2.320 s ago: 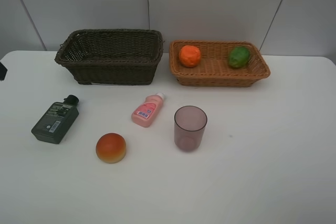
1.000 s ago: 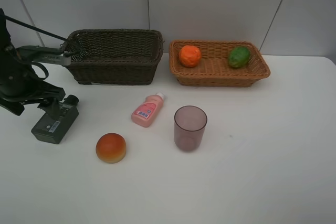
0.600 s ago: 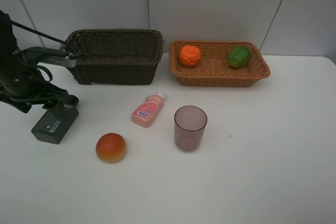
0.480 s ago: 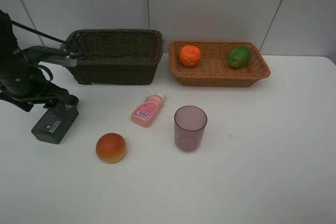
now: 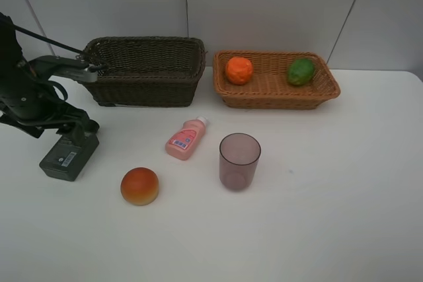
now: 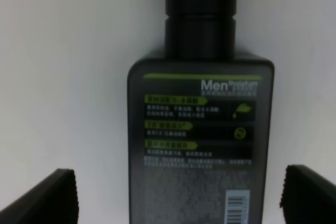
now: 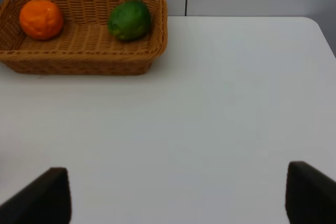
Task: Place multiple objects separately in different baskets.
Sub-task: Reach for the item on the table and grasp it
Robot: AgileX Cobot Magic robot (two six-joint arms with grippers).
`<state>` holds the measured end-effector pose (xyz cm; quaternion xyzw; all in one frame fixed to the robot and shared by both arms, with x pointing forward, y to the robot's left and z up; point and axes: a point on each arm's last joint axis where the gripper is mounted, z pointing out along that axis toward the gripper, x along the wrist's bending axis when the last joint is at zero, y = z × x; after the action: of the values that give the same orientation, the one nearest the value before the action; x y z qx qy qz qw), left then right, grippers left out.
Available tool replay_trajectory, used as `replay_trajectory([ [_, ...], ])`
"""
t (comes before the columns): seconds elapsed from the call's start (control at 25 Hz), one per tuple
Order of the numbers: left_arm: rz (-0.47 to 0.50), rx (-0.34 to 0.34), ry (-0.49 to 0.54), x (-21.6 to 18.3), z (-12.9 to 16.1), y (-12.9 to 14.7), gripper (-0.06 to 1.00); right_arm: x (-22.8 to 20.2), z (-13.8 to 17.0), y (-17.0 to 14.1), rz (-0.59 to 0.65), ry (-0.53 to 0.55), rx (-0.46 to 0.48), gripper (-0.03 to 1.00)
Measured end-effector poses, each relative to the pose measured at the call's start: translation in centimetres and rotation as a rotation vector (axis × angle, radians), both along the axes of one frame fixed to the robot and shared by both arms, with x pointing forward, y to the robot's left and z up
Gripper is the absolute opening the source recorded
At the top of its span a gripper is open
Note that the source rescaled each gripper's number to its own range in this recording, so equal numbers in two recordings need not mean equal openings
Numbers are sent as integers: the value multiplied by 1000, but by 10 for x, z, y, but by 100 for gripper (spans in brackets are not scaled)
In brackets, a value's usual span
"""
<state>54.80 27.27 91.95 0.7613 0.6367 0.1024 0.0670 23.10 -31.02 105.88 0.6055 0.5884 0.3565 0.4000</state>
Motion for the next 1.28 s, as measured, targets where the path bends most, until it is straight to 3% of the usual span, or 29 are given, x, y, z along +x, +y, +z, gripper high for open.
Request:
replay_trajectory([
  [1.04, 3, -26, -5, 6, -20, -6, 100, 0, 0, 0, 0, 0, -1, 70],
  [1.28, 3, -21, 36, 5, -33, -6, 100, 0, 0, 0, 0, 0, -1, 70],
])
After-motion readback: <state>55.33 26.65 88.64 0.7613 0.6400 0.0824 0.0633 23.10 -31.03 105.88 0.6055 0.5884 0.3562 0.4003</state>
